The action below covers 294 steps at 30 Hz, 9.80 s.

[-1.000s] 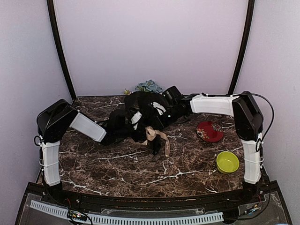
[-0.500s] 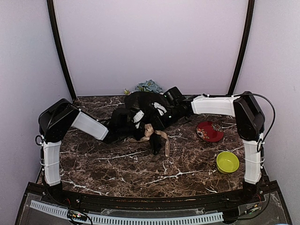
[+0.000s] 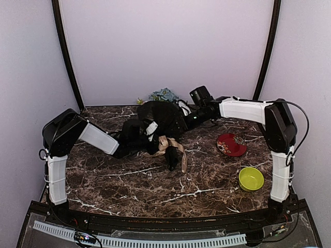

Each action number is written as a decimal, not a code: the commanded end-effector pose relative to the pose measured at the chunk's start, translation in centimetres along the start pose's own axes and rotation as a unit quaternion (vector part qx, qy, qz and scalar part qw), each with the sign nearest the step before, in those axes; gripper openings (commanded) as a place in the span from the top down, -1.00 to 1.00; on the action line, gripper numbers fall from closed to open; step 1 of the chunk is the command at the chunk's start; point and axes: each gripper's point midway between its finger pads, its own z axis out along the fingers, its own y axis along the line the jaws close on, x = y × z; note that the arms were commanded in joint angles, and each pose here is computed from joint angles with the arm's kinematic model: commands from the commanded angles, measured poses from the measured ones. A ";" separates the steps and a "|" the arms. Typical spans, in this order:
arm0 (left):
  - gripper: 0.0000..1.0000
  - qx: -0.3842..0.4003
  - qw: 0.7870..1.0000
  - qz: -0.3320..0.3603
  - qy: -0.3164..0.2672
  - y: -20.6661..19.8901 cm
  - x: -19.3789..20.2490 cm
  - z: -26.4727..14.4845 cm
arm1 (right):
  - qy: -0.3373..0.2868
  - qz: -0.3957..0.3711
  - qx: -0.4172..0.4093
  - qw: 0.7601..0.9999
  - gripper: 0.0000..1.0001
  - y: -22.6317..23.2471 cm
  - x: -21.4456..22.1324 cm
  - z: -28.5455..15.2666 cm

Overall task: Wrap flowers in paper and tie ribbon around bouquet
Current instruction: Cross the half-tied ribbon over the folded bouquet.

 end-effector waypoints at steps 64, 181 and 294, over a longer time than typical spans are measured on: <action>0.40 0.090 0.995 -0.033 0.032 -2.1 2.3 -2.8 | 0.021 0.040 -0.206 0.977 0.70 4.7 2.1 4.0; -0.41 0.076 0.993 0.081 0.028 -0.4 0.4 -5.1 | 0.024 0.011 -0.132 0.991 1.00 4.7 1.5 2.7; 1.00 0.045 0.993 0.104 -0.024 -1.3 -0.3 -6.7 | 0.087 -0.004 -0.150 0.985 0.70 3.2 3.6 6.8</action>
